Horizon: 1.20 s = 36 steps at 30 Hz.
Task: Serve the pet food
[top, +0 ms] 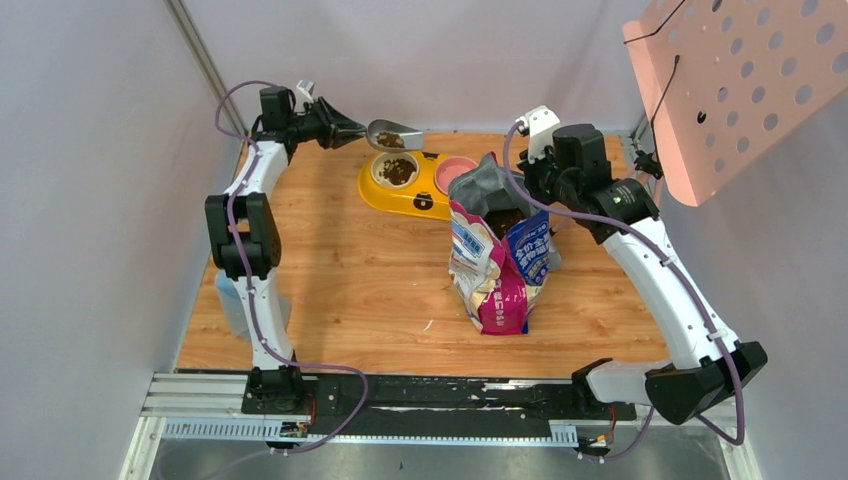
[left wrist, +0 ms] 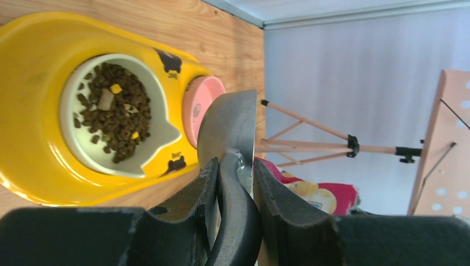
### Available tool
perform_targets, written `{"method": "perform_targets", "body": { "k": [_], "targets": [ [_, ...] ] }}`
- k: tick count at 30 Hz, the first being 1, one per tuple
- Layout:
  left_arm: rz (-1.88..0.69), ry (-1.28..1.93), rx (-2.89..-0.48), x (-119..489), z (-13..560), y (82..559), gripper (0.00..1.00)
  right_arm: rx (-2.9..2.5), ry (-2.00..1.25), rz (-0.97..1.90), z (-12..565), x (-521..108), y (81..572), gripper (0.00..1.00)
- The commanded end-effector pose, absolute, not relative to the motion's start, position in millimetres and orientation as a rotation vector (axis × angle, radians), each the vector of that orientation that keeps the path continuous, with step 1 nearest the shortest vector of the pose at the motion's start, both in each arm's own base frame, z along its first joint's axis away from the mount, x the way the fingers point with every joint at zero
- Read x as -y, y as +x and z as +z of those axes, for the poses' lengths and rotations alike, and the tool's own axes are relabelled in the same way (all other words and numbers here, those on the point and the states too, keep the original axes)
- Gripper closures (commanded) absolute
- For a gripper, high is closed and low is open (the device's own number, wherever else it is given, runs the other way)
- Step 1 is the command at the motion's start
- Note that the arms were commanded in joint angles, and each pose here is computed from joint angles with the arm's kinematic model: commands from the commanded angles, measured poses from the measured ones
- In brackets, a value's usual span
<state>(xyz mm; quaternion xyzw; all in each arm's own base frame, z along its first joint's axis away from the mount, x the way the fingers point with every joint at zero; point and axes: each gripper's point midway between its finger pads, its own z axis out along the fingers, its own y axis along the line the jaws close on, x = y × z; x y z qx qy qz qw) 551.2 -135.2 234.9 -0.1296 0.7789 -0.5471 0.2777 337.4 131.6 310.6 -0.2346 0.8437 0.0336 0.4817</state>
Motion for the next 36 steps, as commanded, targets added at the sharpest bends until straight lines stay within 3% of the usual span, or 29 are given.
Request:
{"method": "perform_targets", "body": {
  "k": [1,18,36],
  "targets": [
    [-1.381,-0.276,-2.076,137.5,232.9,564.0,1.0,-1.967,-0.577,0.058,335.4,-136.4,356.3,1.0],
    [-1.343,-0.075,-2.225,234.0,180.8,557.5,1.0,-1.997,-0.592,0.077,326.3,-139.6,354.7,1.0],
    [-0.645,0.18,-2.291,263.1,156.8,567.5,1.0,-2.005,-0.593,0.112,323.1,-143.0,349.6,1.0]
  ]
}}
